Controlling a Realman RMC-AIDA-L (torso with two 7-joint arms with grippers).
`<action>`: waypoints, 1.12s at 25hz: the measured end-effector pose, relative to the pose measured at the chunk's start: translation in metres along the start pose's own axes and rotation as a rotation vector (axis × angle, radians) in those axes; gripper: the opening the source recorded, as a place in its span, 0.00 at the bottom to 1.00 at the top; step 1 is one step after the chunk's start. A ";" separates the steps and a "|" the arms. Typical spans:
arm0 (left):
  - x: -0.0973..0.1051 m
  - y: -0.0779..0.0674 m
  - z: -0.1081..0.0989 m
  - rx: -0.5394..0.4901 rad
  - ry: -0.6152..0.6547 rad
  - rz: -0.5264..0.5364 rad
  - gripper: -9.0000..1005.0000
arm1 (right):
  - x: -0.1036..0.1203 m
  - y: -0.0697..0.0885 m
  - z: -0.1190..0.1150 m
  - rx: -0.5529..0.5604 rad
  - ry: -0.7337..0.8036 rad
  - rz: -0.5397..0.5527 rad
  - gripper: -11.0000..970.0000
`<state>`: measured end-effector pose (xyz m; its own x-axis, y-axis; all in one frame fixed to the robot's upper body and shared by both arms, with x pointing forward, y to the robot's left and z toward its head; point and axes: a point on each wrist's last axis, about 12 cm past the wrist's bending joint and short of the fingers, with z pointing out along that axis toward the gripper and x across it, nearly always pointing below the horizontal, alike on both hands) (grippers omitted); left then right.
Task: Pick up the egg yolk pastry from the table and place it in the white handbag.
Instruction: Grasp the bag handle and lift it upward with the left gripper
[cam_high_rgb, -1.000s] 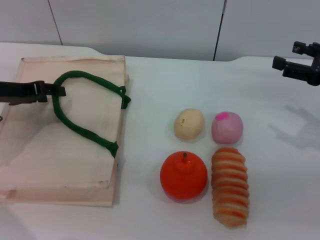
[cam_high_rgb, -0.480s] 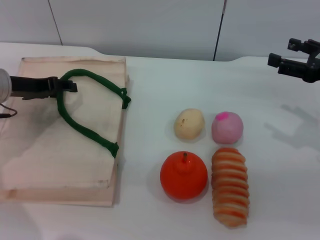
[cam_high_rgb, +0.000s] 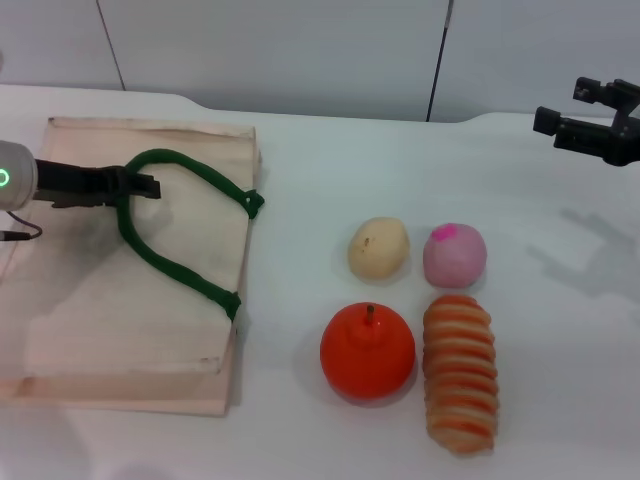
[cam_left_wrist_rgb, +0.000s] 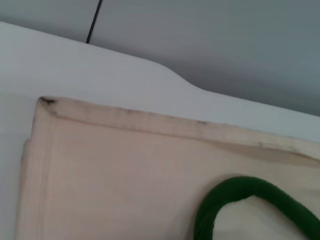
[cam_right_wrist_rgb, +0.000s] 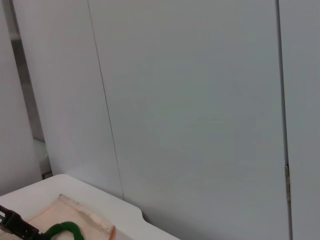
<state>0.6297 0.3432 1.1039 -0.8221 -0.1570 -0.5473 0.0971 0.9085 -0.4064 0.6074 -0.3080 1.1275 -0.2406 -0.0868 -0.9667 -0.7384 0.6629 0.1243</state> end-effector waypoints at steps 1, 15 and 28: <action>0.000 -0.001 0.001 -0.001 0.003 0.003 0.64 | 0.000 0.000 0.000 0.000 0.000 0.000 0.91; -0.003 -0.004 0.009 -0.019 0.037 0.012 0.57 | 0.001 0.003 0.003 -0.006 -0.005 0.001 0.91; -0.003 -0.005 0.012 -0.038 0.050 0.023 0.34 | -0.001 0.007 0.008 -0.025 -0.013 0.001 0.91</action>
<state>0.6389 0.3344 1.0985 -0.8470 -0.1169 -0.5185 0.0957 0.9260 -0.3651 0.6075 -0.2970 1.1272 -0.2336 -0.0765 -0.9693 -0.7539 0.6438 0.1309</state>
